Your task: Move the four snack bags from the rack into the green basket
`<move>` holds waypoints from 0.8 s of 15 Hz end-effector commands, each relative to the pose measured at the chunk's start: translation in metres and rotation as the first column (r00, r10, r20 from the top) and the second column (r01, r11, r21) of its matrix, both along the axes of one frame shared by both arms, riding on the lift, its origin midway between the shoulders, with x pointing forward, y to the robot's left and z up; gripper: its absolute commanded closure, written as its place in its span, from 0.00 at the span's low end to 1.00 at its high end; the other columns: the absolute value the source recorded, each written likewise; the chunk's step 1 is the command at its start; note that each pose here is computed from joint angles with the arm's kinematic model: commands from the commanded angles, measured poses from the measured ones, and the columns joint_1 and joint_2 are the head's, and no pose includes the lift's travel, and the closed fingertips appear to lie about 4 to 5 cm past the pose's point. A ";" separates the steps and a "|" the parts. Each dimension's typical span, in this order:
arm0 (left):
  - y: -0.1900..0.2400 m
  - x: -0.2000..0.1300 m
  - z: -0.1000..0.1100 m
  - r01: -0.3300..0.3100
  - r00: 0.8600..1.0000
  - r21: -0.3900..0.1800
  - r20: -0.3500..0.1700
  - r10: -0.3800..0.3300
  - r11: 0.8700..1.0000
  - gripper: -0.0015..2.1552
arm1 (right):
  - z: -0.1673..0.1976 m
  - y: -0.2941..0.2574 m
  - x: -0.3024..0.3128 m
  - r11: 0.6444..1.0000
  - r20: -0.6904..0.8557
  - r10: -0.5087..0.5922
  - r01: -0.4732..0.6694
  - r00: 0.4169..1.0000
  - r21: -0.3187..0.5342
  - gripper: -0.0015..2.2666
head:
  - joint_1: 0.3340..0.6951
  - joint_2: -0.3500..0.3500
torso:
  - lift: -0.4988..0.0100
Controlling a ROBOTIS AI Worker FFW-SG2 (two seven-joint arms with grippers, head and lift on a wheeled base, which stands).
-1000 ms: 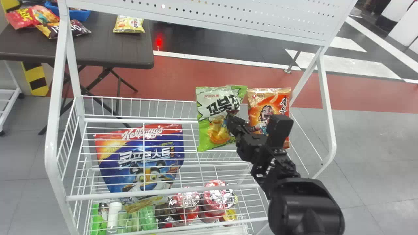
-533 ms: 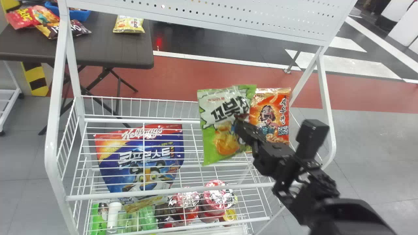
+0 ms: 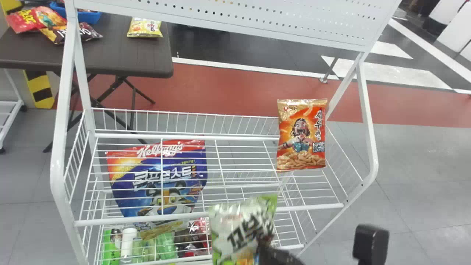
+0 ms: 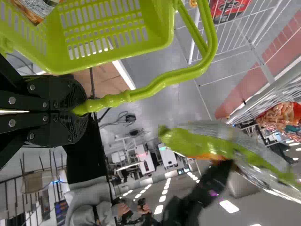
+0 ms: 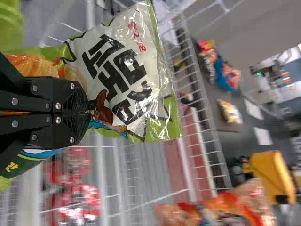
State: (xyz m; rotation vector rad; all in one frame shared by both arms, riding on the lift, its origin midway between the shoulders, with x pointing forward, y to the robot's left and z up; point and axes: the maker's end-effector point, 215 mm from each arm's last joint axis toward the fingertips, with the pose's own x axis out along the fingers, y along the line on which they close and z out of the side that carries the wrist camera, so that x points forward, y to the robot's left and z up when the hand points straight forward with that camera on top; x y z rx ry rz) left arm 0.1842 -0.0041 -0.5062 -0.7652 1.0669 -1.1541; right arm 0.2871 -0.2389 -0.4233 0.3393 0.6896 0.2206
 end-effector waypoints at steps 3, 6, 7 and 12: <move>0.001 0.002 0.001 -0.005 1.000 -0.003 0.010 0.005 1.000 0.98 | -0.102 0.021 -0.077 0.982 -0.302 -0.002 0.060 0.953 0.181 0.92 | 1.00 0.00 | 0.98; -0.001 0.001 0.002 -0.002 1.000 -0.006 0.011 0.002 1.000 0.98 | -0.136 0.047 -0.115 0.944 -0.429 0.044 0.103 0.902 0.313 0.92 | 1.00 0.00 | 0.98; -0.001 0.001 0.002 -0.002 1.000 -0.007 0.011 0.002 1.000 0.98 | -0.143 0.057 -0.119 0.935 -0.445 0.061 0.104 0.894 0.338 0.92 | 1.00 0.00 | 0.98; -0.004 -0.006 0.003 0.004 1.000 -0.014 0.006 -0.004 1.000 0.98 | -0.159 0.096 -0.092 0.910 -0.444 0.105 0.094 0.890 0.403 0.92 | 1.00 0.00 | 0.98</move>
